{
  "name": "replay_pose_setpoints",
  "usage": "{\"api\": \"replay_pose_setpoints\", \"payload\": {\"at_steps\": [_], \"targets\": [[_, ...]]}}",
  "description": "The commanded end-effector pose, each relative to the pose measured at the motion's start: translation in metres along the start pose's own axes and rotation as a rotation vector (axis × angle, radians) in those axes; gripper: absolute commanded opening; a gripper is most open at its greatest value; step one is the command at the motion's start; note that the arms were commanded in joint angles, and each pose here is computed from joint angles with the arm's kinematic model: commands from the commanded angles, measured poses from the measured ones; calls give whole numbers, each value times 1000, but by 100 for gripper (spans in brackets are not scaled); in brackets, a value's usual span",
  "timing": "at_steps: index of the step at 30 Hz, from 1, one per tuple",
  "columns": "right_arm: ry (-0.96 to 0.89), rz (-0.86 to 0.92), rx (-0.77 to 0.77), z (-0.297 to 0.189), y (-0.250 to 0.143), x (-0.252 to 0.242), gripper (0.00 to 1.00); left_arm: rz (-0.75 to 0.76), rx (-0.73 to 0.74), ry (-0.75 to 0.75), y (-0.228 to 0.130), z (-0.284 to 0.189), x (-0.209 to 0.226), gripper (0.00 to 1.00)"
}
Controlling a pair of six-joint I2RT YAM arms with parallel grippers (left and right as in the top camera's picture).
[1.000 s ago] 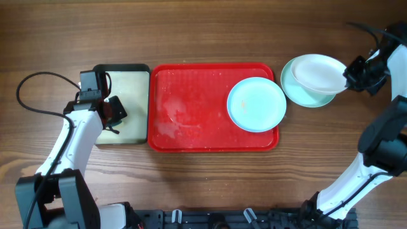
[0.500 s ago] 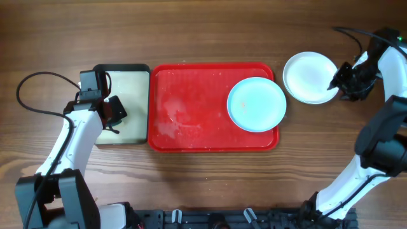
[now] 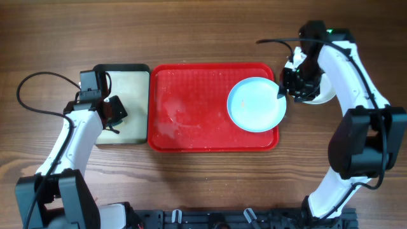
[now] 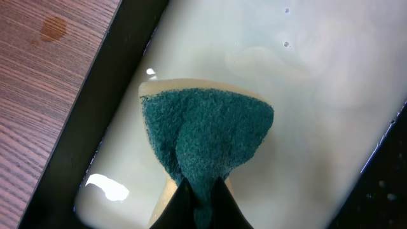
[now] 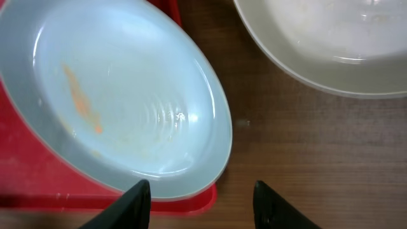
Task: Clean dirty plates on tray and stack at the side
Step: 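Move the right gripper to the light-blue plate and grip its rim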
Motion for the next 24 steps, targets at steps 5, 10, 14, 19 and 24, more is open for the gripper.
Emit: {"api": "replay_pose_setpoints", "payload": {"at_steps": [5, 10, 14, 19, 24], "targets": [[-104, 43, -55, 43, -2, -10, 44, -10, 7, -8, -1, 2, -1, 6], [22, 40, -24, 51, -4, 1, 4, -10, 6, -8, -1, 2, -1, 6], [187, -7, 8, 50, -8, 26, 4, -10, 4, -13, -1, 2, -1, 6], [209, -45, -43, 60, -15, 61, 4, -10, 5, -19, -1, 2, -2, 6], [136, -29, -109, 77, -28, 84, 4, -9, 5, -19, -1, 2, -2, 6]]}}
Point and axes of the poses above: each gripper's point midway between its finger pads, its own z axis out along the fingers, its own x axis along the line the jaws close on, y = z × x, the point moved 8 cm from there along -z, back along the fingers, and after that the axes turned 11 degrees about z, right-handed, at the moved point
